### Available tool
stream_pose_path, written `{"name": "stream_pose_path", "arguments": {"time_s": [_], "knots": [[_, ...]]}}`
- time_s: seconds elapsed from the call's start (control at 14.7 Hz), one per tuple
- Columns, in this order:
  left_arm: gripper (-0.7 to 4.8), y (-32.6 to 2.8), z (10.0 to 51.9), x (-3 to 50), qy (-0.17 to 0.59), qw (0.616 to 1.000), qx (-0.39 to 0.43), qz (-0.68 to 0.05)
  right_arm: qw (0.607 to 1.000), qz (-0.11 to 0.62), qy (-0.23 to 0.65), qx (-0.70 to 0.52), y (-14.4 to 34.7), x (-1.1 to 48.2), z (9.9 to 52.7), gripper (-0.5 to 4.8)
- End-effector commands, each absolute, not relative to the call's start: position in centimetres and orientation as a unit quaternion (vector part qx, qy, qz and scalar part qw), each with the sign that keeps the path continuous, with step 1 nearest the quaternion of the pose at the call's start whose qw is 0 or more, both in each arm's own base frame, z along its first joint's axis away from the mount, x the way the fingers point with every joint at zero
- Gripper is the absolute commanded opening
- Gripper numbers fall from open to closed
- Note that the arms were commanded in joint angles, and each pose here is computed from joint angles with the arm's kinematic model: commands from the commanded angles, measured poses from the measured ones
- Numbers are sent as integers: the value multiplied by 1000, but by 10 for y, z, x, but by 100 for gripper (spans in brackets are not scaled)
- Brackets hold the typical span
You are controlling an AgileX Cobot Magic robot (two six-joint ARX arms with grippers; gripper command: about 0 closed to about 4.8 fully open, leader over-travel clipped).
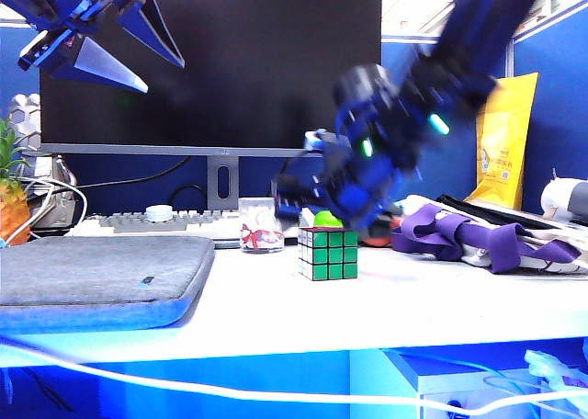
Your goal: Rotate the Rubik's Cube so that its red face is facing towards you.
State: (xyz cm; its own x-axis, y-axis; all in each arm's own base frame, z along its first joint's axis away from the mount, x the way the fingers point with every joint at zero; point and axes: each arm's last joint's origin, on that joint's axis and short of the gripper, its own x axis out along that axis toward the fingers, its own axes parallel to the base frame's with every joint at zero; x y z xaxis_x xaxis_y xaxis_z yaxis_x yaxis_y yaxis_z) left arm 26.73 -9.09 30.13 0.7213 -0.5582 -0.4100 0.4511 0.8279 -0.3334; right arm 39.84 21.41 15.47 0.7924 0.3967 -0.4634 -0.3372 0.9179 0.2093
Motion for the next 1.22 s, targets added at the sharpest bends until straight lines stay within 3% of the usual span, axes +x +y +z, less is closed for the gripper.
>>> {"name": "stream_pose_path", "arguments": {"time_s": [0.07,0.27,0.54,0.88,1.22], "knots": [[300,-92,304,267,248,918,-111,-290,909,225,351,2,210,422,199,479],[300,-92,304,266,249,914,-114,-300,889,235,392,35,188,446,231,479],[300,-93,304,266,254,905,-127,-317,832,294,466,73,185,453,235,479],[300,-94,304,265,260,895,-138,-336,810,255,527,31,185,454,238,479],[301,-95,304,264,263,889,-143,-347,780,264,568,6,200,459,224,479]]}}
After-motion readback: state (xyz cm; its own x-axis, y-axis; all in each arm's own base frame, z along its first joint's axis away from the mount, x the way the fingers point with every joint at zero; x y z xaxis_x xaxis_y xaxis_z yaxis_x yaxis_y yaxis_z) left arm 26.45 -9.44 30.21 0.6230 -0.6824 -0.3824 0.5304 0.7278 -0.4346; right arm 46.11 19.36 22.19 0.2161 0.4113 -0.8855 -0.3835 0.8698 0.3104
